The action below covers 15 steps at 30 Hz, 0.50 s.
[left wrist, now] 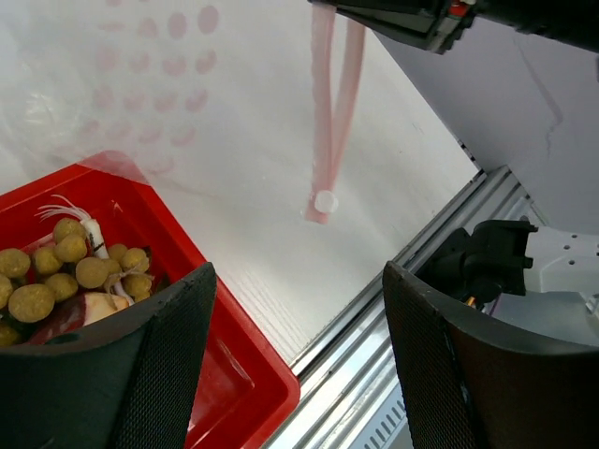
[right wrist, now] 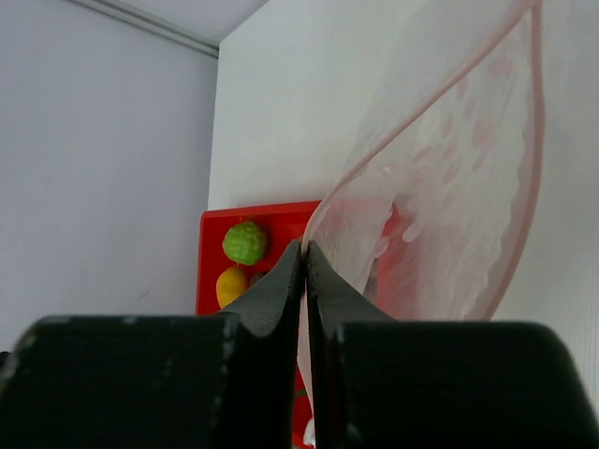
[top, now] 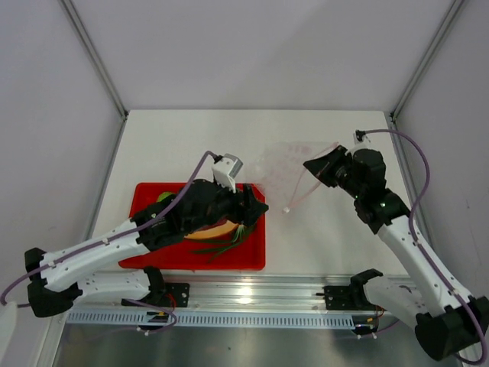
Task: Place the food in the zip-top bag and seal the zipper
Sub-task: Pick up the zipper food storage bag at the center of the board, then open the zipper of the food storage bag.
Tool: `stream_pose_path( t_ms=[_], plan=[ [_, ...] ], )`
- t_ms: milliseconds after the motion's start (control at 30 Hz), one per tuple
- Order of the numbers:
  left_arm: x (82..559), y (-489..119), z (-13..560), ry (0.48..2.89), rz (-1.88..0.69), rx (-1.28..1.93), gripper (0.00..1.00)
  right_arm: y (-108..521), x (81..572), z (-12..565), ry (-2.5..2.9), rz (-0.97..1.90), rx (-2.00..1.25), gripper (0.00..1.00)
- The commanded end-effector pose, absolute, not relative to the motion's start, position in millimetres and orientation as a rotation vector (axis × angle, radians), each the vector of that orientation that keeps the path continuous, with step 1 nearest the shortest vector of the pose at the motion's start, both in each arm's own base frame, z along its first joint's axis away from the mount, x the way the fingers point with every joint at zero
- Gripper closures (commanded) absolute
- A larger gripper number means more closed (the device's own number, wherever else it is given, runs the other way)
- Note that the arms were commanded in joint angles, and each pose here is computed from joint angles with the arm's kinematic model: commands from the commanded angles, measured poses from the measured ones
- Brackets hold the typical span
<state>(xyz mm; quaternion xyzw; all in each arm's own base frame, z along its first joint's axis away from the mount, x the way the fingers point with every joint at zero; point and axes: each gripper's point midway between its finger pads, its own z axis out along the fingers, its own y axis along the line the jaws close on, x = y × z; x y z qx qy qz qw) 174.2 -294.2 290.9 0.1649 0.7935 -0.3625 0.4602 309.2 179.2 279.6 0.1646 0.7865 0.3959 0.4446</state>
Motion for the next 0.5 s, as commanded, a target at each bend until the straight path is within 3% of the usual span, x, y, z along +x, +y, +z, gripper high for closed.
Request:
stream_pose_path(
  t_ms=[0, 467],
  plan=[
    [174, -314, 322, 1.842, -0.847, 0.433, 0.26, 156, 287, 266, 1.988, 0.835, 0.562, 0.94],
    [162, -383, 316, 1.851, -0.825, 0.531, 0.24, 156, 224, 276, 1.991, 0.88, 0.58, 0.95]
  ],
)
